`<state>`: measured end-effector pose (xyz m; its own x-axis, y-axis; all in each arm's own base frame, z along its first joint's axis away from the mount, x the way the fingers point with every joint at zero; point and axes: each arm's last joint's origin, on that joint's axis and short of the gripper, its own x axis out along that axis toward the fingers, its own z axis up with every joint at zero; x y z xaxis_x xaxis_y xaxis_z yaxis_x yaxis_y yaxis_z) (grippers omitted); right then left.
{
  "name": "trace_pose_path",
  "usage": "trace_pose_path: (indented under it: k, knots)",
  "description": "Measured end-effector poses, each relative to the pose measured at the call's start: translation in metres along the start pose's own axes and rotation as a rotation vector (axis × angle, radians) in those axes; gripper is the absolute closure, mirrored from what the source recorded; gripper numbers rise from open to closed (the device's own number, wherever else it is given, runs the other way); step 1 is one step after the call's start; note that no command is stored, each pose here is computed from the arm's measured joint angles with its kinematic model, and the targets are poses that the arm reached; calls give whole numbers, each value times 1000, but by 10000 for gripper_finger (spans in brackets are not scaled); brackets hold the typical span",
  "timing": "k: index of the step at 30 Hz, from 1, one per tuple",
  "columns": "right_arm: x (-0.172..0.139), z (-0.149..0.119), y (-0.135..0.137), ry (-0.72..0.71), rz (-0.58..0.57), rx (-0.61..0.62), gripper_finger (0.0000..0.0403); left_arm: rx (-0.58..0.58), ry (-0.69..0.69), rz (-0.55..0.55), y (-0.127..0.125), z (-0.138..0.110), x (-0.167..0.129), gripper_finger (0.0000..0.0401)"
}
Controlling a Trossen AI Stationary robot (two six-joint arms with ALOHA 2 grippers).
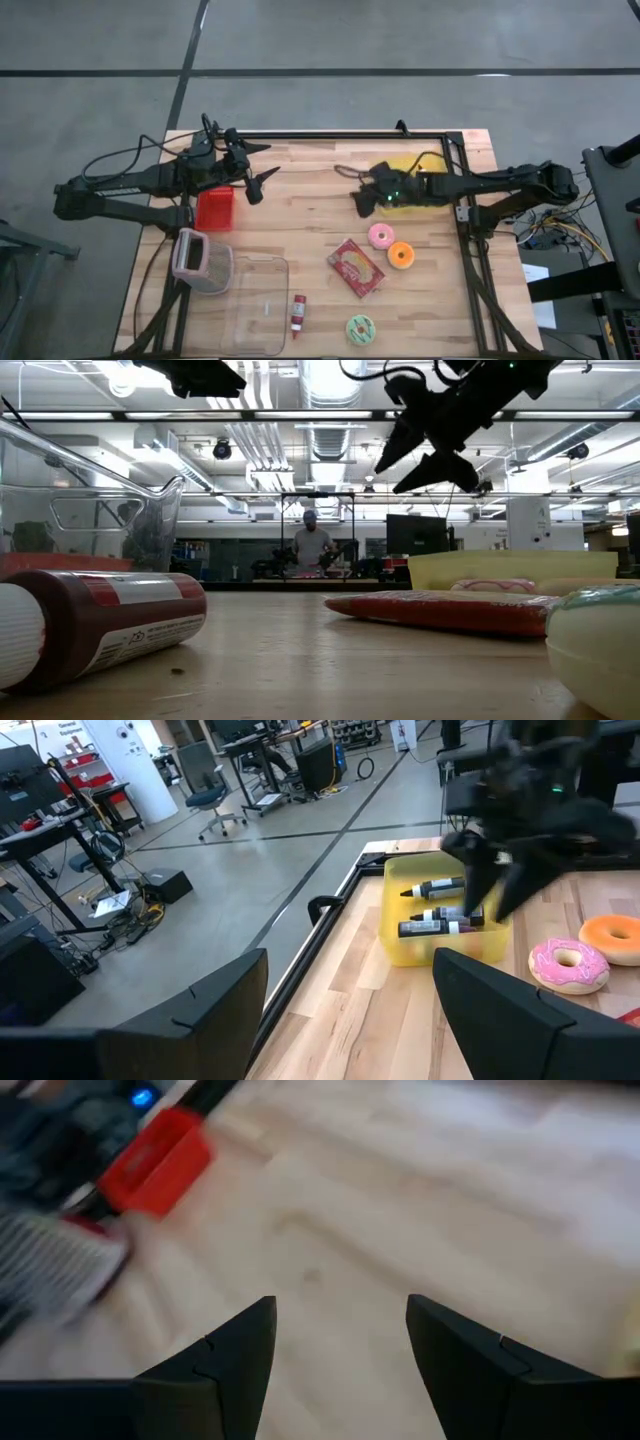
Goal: Pick & Place Food Item
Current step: Put the red food coloring bottle into the yellow bin
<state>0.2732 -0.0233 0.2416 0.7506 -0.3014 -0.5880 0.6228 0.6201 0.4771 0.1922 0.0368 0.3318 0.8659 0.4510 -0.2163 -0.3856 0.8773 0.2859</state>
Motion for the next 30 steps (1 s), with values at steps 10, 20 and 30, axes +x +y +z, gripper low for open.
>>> trace_pose_path:
  k: [10, 20, 30]
  knots:
    - [16, -39, 42, 46, 208, -28, 181, 0, 1, 0, 0, 0, 0, 112]
    - [41, -80, 66, 99, 297, -240, 181, 1, 3, 0, 0, 0, 0, 112]
    - [58, -117, 99, 112, 401, -457, 181, 2, 7, -1, 0, -1, 0, 112]
